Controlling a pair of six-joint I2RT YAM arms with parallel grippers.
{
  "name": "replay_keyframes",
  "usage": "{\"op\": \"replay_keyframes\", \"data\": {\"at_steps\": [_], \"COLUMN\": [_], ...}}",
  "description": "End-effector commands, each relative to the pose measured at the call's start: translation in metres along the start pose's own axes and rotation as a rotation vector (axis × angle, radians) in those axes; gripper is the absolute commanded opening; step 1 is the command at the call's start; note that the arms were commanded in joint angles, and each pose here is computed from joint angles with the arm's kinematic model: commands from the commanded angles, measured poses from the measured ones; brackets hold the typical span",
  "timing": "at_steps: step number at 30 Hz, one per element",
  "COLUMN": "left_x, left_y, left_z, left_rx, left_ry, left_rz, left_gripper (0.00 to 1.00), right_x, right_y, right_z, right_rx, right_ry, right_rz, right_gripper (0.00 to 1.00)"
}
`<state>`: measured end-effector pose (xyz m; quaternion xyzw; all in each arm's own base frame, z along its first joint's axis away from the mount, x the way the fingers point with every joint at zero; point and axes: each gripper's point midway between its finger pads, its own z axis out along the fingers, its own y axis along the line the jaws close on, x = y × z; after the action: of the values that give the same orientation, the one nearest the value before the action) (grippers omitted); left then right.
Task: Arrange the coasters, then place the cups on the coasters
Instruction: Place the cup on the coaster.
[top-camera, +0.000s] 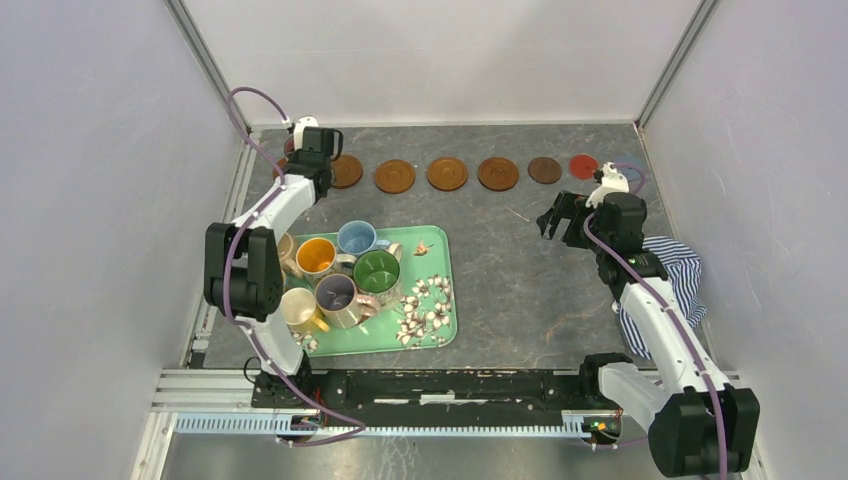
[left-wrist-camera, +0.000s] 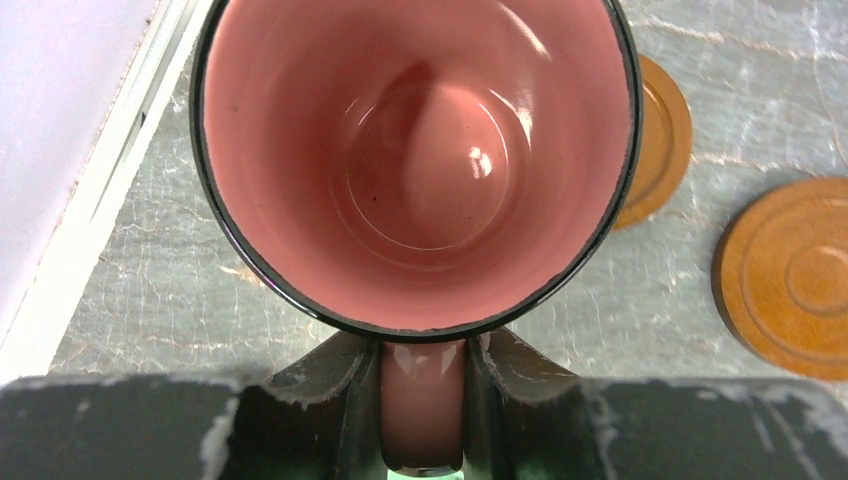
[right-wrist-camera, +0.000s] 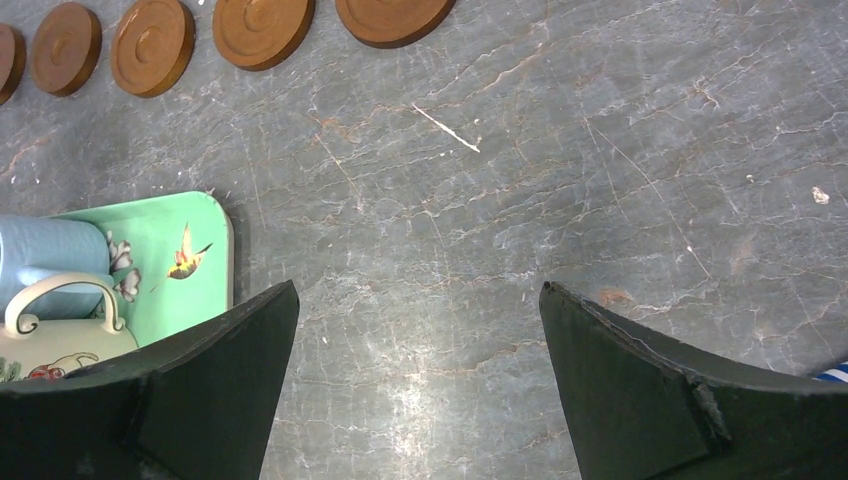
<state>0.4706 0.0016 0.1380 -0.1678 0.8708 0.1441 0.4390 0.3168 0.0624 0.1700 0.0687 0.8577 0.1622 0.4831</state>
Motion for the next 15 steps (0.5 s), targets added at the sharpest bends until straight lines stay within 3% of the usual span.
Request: {"op": "replay_keyframes", "data": {"at_steps": [1, 15], "left_x": [-0.093, -0.102], "left_y": [0.002, 0.018], "left_z": [0.004, 0.069], "left_rx": [0.023, -0.031], "left_ry": [-0.231, -0.209], "left_rz": [-0.201, -0.242], "left_gripper": [0.02, 0.02], "right_x": [-0.027, -0.024], "right_y": [0.016, 0.020], "right_z": [-0.002, 0.002], "right_rx": [-0.053, -0.065], "right_ry": [-0.077, -0.058], "right_rz": [-0.015, -0.023], "right_gripper": [0.98, 0.98]}}
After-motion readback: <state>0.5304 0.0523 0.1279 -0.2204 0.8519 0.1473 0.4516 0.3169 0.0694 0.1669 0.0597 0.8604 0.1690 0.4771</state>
